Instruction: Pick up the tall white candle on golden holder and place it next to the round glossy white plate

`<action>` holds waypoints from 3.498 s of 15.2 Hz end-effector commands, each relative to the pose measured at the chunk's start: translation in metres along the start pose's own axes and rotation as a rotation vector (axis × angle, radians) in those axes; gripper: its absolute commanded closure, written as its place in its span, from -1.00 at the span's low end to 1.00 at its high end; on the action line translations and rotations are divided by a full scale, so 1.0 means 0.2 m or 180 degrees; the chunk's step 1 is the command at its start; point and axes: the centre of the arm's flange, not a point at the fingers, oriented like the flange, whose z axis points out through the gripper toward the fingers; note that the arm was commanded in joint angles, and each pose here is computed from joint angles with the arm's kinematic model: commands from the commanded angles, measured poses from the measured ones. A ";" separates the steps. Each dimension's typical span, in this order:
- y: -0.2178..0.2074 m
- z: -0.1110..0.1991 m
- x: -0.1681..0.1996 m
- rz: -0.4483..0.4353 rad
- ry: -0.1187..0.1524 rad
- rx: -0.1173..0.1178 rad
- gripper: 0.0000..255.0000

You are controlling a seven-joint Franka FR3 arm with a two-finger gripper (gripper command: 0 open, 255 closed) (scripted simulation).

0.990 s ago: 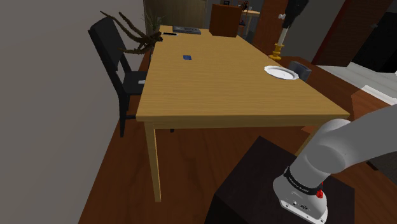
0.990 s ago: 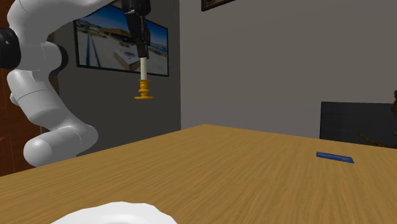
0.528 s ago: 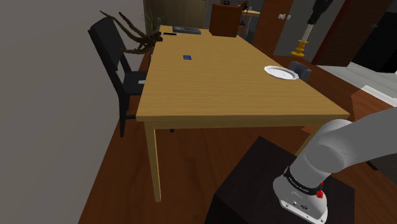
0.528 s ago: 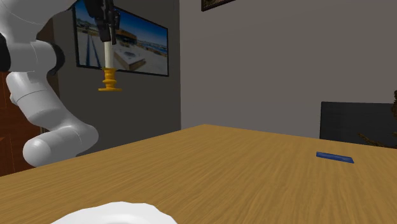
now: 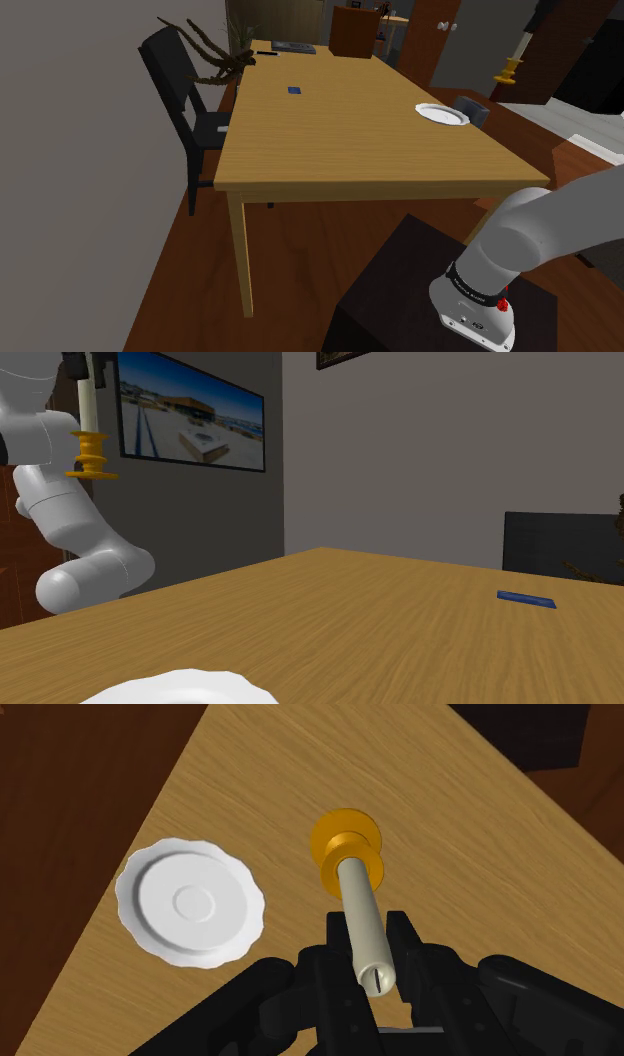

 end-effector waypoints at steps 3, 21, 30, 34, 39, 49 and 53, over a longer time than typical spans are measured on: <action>0.21 -0.07 -0.18 -0.0005 -0.0001 -0.0001 1.00; 0.26 0.36 -0.28 -0.0005 -0.0001 0.0000 1.00; 0.27 0.59 -0.30 -0.0005 -0.0001 0.0000 1.00; 0.27 0.70 -0.31 -0.0005 -0.0001 0.0000 1.00; 0.27 0.83 -0.33 -0.0005 -0.0001 0.0000 1.00; 0.27 0.98 -0.35 -0.0005 -0.0001 0.0000 1.00; 0.27 0.98 -0.35 -0.0005 -0.0001 0.0000 1.00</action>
